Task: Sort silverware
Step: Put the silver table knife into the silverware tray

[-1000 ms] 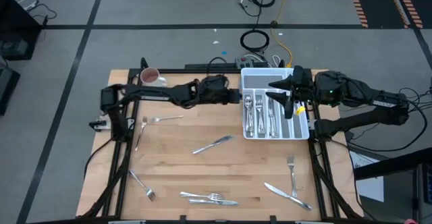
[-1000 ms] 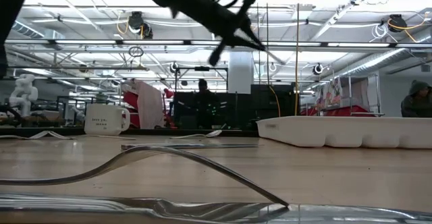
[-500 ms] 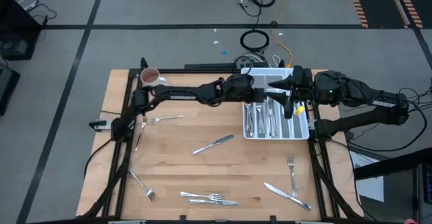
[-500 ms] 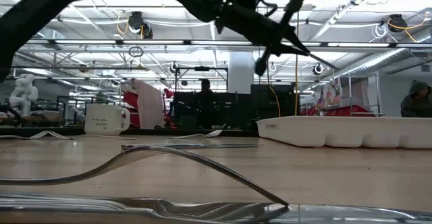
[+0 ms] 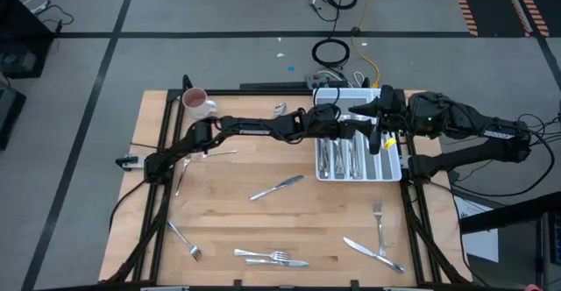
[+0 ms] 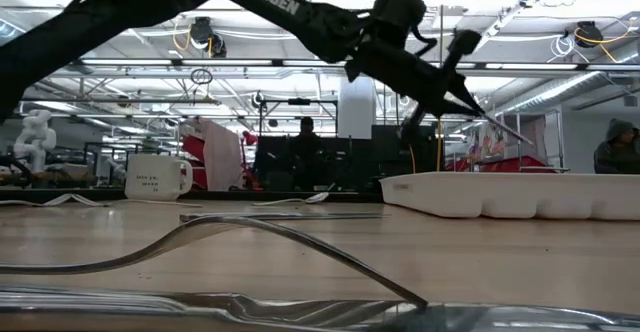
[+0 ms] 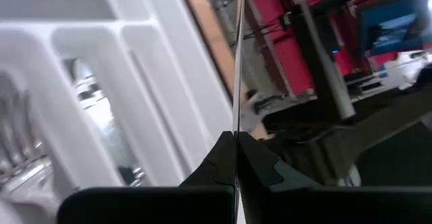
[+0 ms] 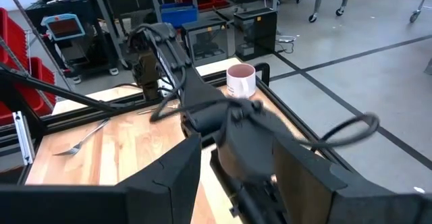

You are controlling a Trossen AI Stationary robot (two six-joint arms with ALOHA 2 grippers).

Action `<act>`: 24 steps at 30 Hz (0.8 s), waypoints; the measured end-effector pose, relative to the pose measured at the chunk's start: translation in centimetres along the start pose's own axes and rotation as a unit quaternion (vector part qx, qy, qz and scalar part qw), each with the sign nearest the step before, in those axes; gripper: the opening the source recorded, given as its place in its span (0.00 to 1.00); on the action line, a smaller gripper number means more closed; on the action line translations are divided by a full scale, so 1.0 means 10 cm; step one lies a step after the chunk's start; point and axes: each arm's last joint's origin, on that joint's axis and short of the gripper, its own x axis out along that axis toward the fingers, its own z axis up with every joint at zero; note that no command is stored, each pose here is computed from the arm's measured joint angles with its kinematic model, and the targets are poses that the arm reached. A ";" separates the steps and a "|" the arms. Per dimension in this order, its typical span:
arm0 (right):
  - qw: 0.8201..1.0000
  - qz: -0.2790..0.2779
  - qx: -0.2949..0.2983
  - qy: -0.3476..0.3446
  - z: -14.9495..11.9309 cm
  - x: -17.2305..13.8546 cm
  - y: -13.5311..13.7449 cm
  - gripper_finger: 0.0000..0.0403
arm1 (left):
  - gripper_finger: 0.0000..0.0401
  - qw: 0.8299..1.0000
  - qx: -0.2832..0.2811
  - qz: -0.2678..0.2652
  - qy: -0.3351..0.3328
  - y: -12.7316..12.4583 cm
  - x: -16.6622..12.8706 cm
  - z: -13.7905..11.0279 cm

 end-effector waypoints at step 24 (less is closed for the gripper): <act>1.000 0.000 -0.009 0.013 -0.02 0.00 0.00 0.42 | 0.00 0.999 -0.032 -0.010 0.038 0.35 0.46 -0.36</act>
